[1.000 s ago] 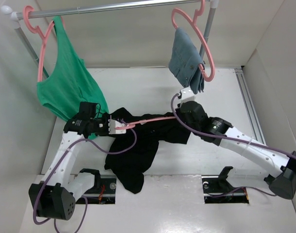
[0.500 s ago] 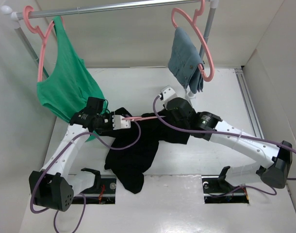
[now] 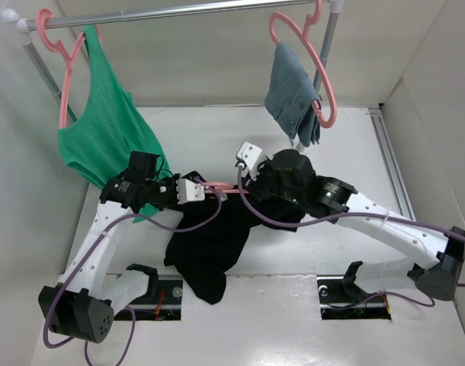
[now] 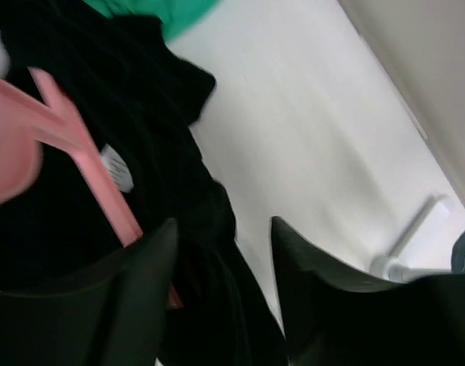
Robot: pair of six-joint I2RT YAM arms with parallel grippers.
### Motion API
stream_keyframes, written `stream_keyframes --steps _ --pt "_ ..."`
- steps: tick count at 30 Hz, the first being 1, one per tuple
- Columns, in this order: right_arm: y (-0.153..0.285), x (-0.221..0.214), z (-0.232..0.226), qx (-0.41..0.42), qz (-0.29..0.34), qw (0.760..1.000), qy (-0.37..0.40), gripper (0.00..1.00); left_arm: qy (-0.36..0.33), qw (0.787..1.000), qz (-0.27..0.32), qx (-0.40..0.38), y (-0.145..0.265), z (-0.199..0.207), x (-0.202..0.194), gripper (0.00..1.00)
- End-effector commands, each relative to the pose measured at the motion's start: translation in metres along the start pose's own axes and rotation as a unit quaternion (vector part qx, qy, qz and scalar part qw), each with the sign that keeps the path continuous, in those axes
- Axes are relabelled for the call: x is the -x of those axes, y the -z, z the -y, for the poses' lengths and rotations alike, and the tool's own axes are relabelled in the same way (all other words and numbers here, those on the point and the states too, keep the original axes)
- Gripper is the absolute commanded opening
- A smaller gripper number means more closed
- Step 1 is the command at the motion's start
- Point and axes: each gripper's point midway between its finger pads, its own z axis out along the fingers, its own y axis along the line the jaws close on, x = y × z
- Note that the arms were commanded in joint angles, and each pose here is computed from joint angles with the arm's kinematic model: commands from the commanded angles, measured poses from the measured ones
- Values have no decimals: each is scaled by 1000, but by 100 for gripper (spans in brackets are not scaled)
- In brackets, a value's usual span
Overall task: Place the t-shirt on the hanger
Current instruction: Place tshirt on hanger
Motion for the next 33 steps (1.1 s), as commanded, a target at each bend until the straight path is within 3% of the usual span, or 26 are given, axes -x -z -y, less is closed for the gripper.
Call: stream_keyframes --steps 1,3,11,17,22,26,30,33 --pt "24 34 -19 72 71 994 45 61 -26 996 87 15 10 -10 42 0" --pt "29 34 -23 89 66 992 65 67 -32 995 91 23 10 -14 44 0" --pt "34 33 -42 154 68 981 102 70 -48 994 98 30 13 -22 51 0" --pt "10 42 -18 92 45 989 108 70 -93 990 98 39 19 -23 53 0" --pt "-14 51 -23 110 40 985 127 67 -109 989 91 38 21 -23 53 0" --pt "-26 39 -37 146 23 979 138 47 -91 989 107 42 25 -25 62 0" --pt "-26 27 -45 162 12 979 125 2 -65 990 120 45 26 -26 65 0" --pt "-10 26 -43 150 27 983 107 0 -41 991 119 53 25 -28 57 0"
